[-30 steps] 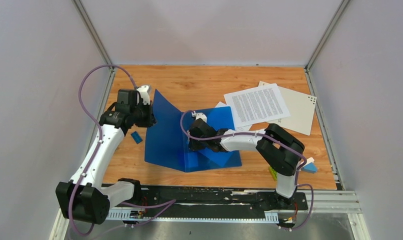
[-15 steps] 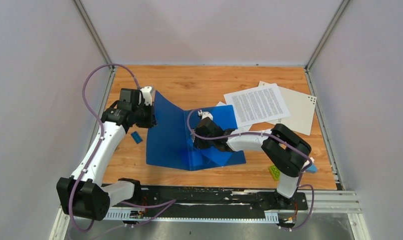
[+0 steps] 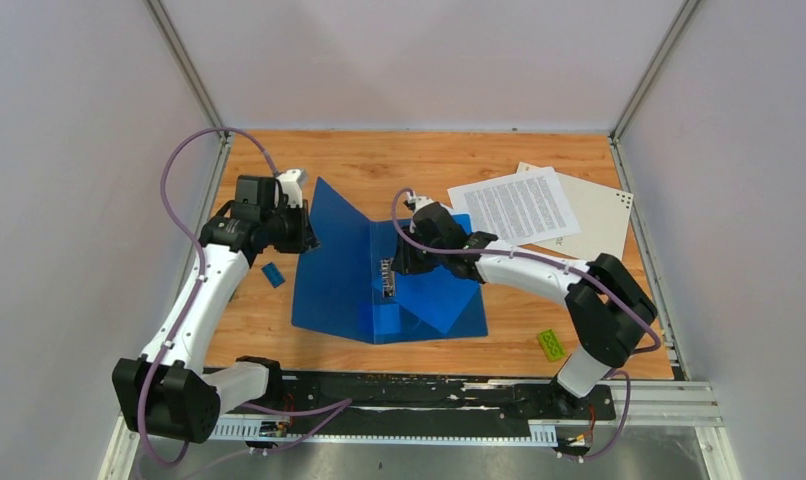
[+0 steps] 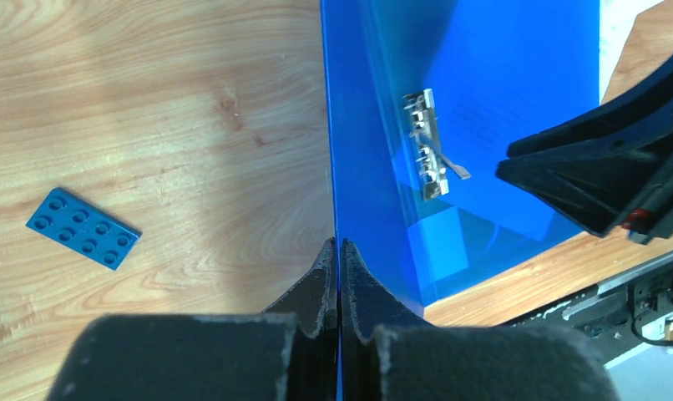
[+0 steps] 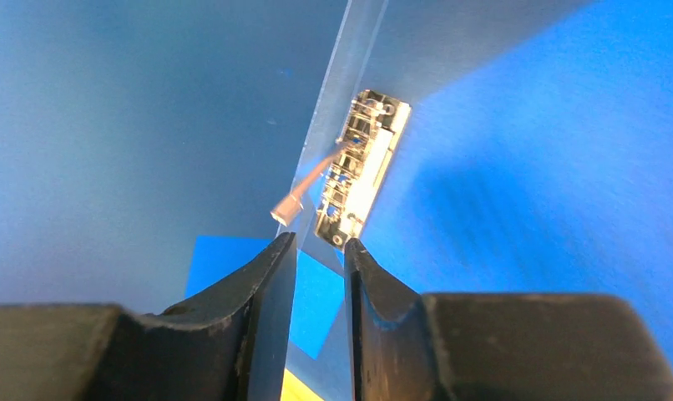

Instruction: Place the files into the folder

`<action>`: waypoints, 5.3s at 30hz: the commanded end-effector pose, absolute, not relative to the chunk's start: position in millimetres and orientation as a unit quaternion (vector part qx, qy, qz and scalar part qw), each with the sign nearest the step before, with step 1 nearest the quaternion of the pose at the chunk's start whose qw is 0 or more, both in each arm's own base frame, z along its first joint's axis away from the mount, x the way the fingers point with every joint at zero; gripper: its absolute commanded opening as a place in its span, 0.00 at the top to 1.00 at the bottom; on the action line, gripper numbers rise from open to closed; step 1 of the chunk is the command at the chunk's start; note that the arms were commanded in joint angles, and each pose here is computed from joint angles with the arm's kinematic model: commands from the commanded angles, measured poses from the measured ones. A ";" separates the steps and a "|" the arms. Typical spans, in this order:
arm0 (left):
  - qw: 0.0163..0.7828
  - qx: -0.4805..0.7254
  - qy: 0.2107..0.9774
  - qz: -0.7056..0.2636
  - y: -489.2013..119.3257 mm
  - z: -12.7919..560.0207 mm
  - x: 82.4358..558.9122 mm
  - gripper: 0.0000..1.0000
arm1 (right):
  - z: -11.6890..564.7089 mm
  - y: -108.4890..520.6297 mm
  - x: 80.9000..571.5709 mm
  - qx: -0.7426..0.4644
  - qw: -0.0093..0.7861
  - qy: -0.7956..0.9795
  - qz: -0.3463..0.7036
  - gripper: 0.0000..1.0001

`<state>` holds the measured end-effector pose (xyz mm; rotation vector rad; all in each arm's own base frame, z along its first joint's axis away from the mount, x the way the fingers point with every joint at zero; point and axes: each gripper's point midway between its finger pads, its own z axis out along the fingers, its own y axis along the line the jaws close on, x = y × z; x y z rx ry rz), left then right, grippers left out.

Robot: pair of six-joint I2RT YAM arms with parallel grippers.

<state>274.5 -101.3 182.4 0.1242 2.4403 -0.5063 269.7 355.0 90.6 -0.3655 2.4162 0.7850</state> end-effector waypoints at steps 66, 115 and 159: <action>0.375 0.038 0.906 -0.191 -96.7 207.8 284.9 1.00 | 97.1 110.9 370.6 0.344 0.408 0.820 0.208 0.07; 0.371 0.031 0.910 -0.183 -93.4 207.1 280.1 1.00 | 48.1 68.7 400.7 0.460 0.480 0.683 0.302 0.69; 0.374 0.033 0.913 -0.158 -89.3 208.4 298.1 1.00 | 179.8 174.3 298.3 0.016 0.361 0.798 0.483 1.00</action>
